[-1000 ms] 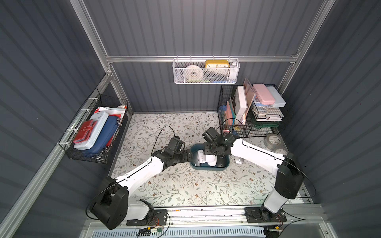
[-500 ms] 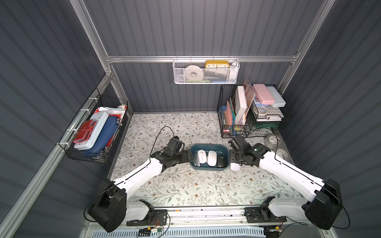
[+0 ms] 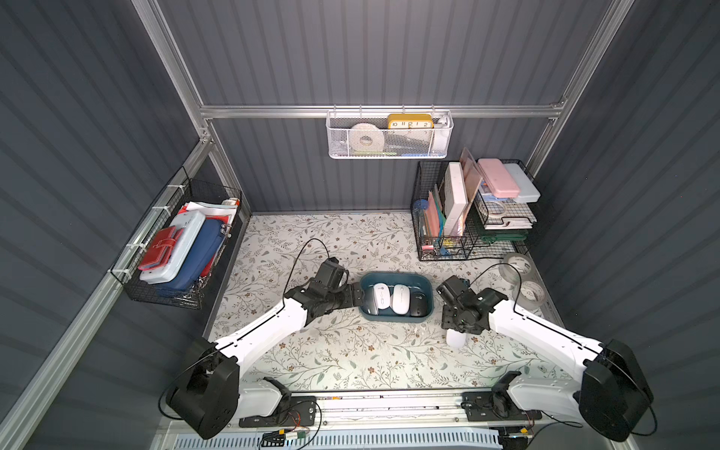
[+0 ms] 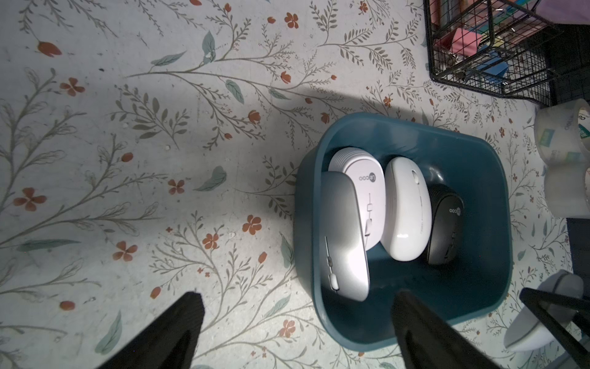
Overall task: Take out the mouse from the storage box
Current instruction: Place the mouse at the center of the board.
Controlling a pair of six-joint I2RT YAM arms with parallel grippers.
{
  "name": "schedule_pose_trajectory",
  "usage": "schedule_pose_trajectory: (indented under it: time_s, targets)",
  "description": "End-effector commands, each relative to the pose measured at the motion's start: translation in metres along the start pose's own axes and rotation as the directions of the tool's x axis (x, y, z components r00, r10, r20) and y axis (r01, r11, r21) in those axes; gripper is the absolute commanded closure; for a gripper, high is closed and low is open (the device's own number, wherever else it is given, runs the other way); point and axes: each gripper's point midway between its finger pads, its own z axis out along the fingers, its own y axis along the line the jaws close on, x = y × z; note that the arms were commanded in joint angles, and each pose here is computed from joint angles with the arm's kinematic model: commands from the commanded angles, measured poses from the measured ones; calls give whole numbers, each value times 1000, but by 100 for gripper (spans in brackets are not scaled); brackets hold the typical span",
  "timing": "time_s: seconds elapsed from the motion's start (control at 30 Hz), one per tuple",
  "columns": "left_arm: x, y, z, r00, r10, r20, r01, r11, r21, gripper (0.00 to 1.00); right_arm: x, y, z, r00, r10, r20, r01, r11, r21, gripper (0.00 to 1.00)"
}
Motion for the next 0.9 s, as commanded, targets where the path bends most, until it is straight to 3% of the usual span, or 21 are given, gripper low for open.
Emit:
schedule_pose_trajectory:
  time_s: [0.0,0.4,0.87]
  targets:
    - [-4,-5,-4,1000,10,11,-10,1000,6,2,-4,7,11,999,33,-10,-33,999,-26,44]
    - [-9,-5,-5,1000,14,-5,-14,999,-33,2,1,12,38,996,29,-87,-29,1000,0,43]
    - [-9,-29,-3,999,18,-50,-24,993,-115,10,2,9,43,995,31,-90,-29,999,20,31]
